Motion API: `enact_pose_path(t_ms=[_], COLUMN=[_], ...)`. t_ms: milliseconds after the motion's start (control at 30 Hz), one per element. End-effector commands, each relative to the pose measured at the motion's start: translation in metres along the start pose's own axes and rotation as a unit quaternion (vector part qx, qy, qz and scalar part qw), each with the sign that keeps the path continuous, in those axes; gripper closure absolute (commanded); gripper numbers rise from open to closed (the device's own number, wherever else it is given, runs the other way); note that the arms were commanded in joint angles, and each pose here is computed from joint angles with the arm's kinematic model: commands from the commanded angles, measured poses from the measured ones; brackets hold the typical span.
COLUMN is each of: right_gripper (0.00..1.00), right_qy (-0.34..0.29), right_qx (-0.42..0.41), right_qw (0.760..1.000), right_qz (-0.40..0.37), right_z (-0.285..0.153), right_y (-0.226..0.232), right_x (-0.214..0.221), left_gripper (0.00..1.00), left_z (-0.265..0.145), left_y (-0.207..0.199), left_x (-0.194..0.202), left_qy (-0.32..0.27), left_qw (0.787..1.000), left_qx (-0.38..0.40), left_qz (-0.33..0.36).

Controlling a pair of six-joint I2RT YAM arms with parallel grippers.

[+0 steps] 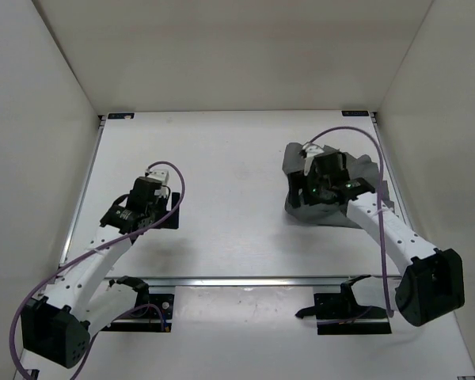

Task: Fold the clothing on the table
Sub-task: Grab the skirt from the pile

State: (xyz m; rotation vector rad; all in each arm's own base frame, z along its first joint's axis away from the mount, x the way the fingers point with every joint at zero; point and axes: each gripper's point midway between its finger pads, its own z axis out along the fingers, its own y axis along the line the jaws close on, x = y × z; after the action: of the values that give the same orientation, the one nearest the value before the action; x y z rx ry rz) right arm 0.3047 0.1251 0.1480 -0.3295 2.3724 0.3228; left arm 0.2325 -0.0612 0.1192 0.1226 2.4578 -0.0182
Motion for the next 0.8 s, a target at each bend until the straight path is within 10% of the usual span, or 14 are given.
enact_pose_path(t_ms=[0,133,567,700,767], right_gripper=[0.25,0.19,0.42,1.0,1.0], right_qy=[-0.01,0.034,-0.012,-0.018,-0.035], right_qx=[0.033,0.074,0.123,0.106,0.041], right_qw=[0.998,0.995,0.988,0.989,0.991], right_qz=[-0.043,-0.065,-0.098,-0.1,-0.12], right_z=[0.001,0.023,0.081,0.084,0.074], right_y=[0.01,0.014,0.011,0.017,0.048], right_x=[0.012,0.047,0.045,0.034,0.024], left_gripper=[0.01,0.02,0.02,0.15,0.34], left_z=[-0.005,-0.011,-0.008,-0.008,-0.013], left_y=[0.015,0.01,-0.001,-0.002,0.001], left_x=[-0.002,-0.009,-0.011,-0.011,-0.018], left_qy=[-0.02,-0.049,-0.068,-0.075,-0.097], left_qw=[0.999,0.999,0.998,0.997,0.995], left_qx=[-0.038,-0.011,0.012,0.021,0.02], left_qz=[-0.02,-0.016,-0.009,-0.012,-0.019])
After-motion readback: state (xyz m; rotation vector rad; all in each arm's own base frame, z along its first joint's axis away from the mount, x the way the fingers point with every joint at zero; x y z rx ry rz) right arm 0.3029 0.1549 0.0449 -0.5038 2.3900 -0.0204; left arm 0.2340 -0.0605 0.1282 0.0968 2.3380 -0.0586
